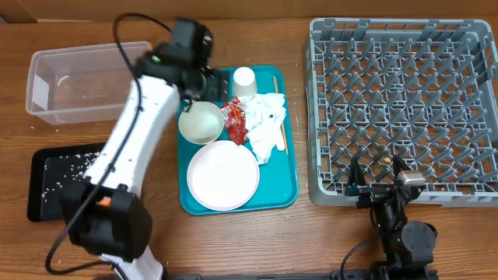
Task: Sort waste into correct bins and load items into the dishwasher rack
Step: 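Grasp the pink-rimmed bowl of rice with the left gripper and lift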
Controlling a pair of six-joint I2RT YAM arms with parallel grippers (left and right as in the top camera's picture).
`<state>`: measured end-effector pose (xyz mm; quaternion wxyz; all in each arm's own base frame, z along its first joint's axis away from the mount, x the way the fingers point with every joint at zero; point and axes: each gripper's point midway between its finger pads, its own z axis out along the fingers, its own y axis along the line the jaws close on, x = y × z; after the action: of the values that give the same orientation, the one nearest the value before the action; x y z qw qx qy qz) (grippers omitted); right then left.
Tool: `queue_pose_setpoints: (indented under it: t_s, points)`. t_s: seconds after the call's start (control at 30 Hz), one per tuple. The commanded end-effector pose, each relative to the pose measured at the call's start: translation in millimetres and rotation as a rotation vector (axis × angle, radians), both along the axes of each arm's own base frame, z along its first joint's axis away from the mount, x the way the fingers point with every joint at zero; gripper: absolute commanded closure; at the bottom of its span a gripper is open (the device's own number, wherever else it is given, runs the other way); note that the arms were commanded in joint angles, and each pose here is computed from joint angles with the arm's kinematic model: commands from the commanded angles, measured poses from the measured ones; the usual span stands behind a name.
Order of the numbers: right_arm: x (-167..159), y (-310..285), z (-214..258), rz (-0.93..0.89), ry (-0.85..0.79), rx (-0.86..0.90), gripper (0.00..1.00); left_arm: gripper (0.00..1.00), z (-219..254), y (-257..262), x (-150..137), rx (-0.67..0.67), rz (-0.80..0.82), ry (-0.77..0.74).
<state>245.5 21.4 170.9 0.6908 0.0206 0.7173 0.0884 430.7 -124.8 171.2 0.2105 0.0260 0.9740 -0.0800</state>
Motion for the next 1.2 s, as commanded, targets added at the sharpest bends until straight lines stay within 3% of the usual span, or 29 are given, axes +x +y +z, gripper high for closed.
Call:
queue_pose_setpoints:
  t_s: [0.0,0.23,0.37,0.6,0.87,1.03,1.17]
  points:
    - [0.1,0.1,-1.5,0.000,-0.005,-0.003,0.00,0.07,-16.1,-10.3,8.9,-0.031,-0.142,0.069]
    - [0.1,0.1,-1.5,0.000,-0.005,-0.003,0.00,0.09,-74.5,12.1,31.0,0.289,-0.170,0.087]
    - [0.1,0.1,-1.5,0.000,-0.005,-0.003,0.00,0.09,-104.0,20.0,42.9,0.390,-0.158,0.096]
    - [0.1,0.1,-1.5,0.000,-0.005,-0.003,0.00,0.20,-117.5,15.5,59.1,0.382,-0.153,0.056]
    - [0.1,0.1,-1.5,0.000,-0.005,-0.003,0.00,0.24,-115.2,1.1,69.4,0.313,-0.173,0.009]
    - [0.1,0.1,-1.5,0.000,-0.005,-0.003,0.00,0.37,-122.5,-3.5,68.8,0.290,-0.184,0.020]
    - [0.1,0.1,-1.5,0.000,-0.005,-0.003,0.00,0.59,-126.2,-1.9,68.5,0.292,-0.182,0.029]
